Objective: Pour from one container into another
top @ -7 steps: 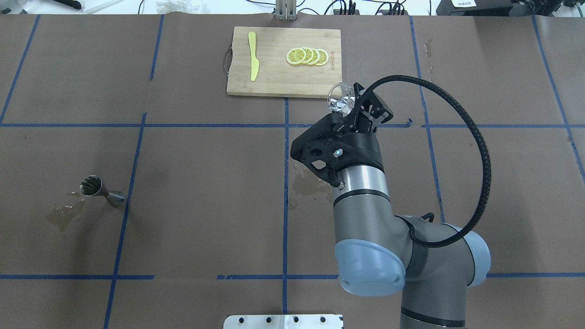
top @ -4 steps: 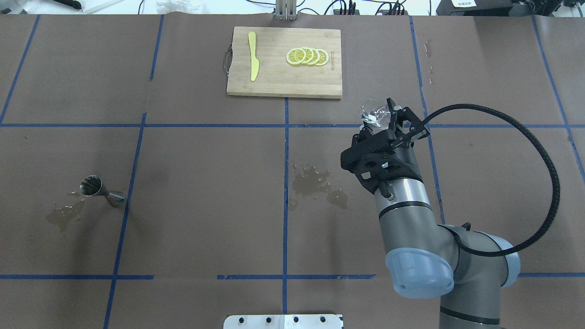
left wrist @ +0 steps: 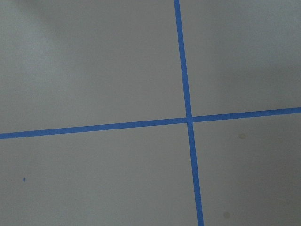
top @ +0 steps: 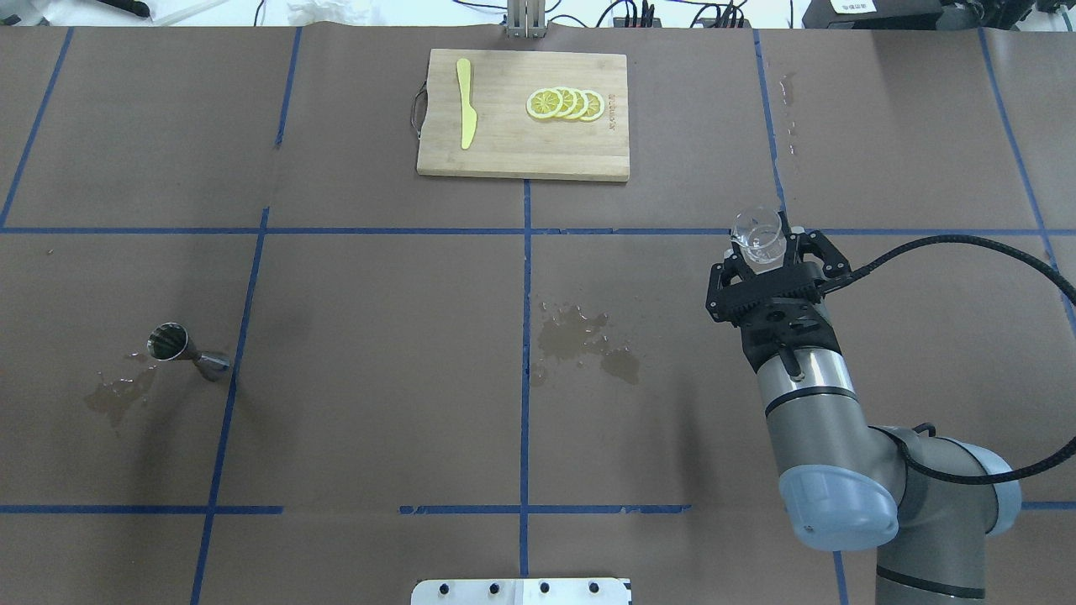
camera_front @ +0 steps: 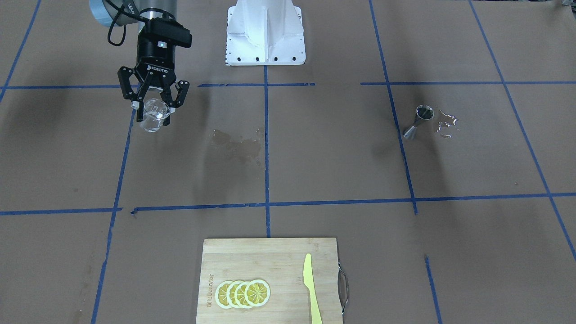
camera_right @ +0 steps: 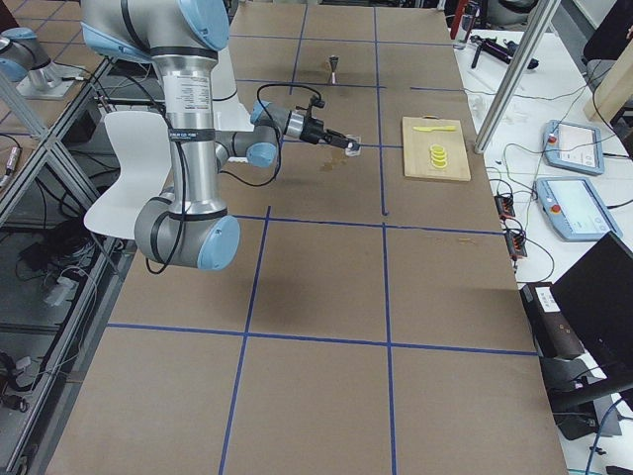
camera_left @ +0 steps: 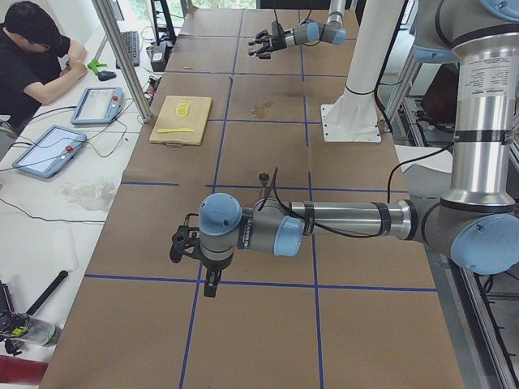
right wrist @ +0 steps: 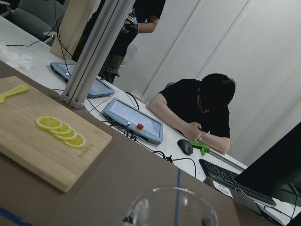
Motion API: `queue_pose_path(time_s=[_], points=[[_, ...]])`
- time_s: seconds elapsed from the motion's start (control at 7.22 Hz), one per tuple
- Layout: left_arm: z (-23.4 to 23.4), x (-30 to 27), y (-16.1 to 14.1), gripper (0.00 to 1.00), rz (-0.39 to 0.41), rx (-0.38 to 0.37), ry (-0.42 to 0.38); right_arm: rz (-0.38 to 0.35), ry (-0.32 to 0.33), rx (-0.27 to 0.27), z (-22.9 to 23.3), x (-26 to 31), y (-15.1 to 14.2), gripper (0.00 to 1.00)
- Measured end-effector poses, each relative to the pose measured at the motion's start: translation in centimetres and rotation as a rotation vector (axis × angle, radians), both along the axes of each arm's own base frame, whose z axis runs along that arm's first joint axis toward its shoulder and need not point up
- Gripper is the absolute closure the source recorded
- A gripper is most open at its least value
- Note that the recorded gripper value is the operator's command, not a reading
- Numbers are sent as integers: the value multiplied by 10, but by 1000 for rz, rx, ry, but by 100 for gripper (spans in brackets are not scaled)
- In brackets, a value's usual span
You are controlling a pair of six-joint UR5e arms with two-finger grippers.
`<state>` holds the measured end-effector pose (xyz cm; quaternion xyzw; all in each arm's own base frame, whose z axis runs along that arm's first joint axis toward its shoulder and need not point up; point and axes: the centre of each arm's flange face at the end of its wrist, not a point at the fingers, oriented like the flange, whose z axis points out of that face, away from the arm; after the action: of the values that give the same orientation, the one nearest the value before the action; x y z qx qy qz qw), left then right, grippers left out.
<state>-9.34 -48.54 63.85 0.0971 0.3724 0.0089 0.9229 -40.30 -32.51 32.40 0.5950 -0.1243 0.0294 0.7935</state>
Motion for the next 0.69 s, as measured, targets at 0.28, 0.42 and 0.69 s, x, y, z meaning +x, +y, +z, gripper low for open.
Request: queue_pose_path(time_s=[0.28,0.42,0.69], points=[[-3,0,-4,0,0,5,-3,14,-72,-53,29,2,2,100],[-3,0,-5,0,0,6,-3,29,-129,-81,41,1,2,100],[-4,0,-5,0,0,7,-4,62,-255,-139,61,-1,3,100]])
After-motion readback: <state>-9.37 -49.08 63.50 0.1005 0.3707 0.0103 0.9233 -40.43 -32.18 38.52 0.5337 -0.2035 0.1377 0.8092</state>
